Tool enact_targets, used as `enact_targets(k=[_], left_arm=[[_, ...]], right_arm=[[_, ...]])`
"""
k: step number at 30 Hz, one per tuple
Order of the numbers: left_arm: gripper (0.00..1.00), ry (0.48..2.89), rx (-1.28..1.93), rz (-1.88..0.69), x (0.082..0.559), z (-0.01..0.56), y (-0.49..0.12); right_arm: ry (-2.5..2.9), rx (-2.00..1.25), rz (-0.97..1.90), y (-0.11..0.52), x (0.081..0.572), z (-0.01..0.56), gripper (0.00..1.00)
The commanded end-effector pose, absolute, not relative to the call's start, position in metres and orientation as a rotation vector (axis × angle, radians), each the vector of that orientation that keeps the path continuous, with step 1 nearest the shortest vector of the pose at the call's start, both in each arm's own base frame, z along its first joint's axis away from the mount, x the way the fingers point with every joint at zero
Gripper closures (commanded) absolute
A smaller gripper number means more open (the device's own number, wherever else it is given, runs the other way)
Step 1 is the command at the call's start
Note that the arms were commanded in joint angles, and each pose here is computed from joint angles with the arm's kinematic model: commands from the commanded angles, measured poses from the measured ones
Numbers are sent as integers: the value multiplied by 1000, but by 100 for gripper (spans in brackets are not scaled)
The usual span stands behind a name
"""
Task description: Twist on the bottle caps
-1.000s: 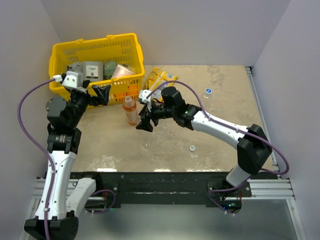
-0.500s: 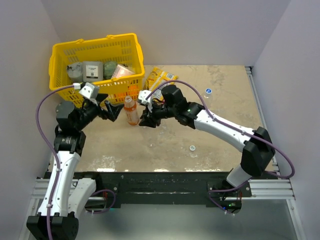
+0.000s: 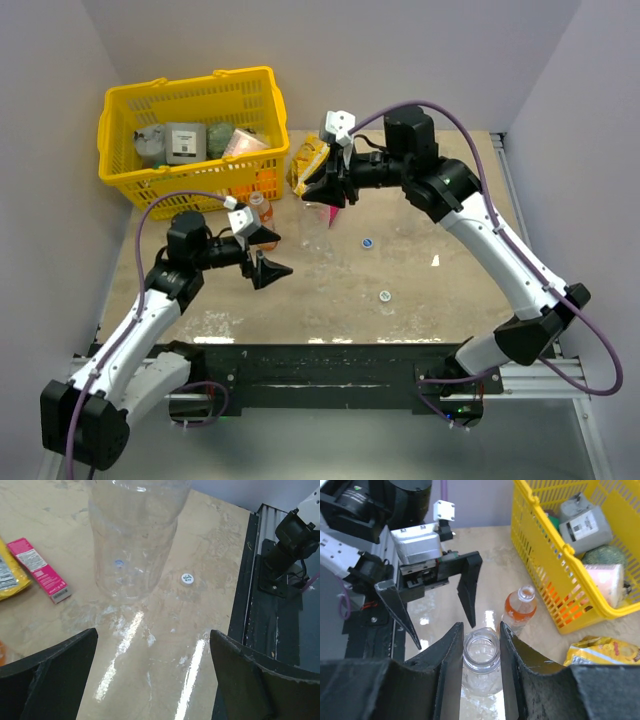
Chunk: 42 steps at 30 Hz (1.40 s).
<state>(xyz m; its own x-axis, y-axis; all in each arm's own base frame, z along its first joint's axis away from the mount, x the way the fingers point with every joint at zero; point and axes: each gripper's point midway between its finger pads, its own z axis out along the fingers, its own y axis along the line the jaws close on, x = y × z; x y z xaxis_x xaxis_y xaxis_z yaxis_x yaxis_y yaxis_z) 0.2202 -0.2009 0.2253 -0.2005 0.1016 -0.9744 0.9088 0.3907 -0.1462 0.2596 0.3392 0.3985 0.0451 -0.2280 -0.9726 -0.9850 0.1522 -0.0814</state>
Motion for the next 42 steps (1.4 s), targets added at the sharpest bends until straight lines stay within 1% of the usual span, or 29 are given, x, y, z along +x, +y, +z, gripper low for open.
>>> enact_targets(k=[1,5,8,12,14,17,21,26,35,38,41,42], left_arm=[[0,1497,947,-917,243,244,-218],[0,1456,910,-939,254,250,-226],[0,1454,919,-1008,252,241,-233],[0,1425,975,-1103,241,242,-248],[0,1414,1057,-1163,224,237,-262],[0,1375,1110,-1182,215,239,-276],[0,1383,1087,-1179,218,244,-279],[0,1350,1044,-1213,223,245,-285],[0,1327,1046,-1286,220,246,-299],[2,1316,1057,-1292,220,245,-300],[7,1310,1059,-1286,221,245,-300],[10,1311,1060,-1287,221,244,-301]], right_arm=[[1391,-1362,1057,336,239,392,100],[1424,-1340,1154,339,230,387,100],[1389,-1353,1141,341,222,392,100],[1392,-1360,1131,339,222,390,100],[1387,-1356,1125,339,223,389,100],[1379,-1320,1098,341,231,394,100],[1380,-1314,1061,338,236,394,100],[1345,-1288,1188,343,222,409,100],[1332,-1280,1221,347,222,418,100],[1329,-1275,1216,347,224,419,100],[1339,-1275,1213,348,225,417,100],[1336,-1276,1214,349,225,417,100]])
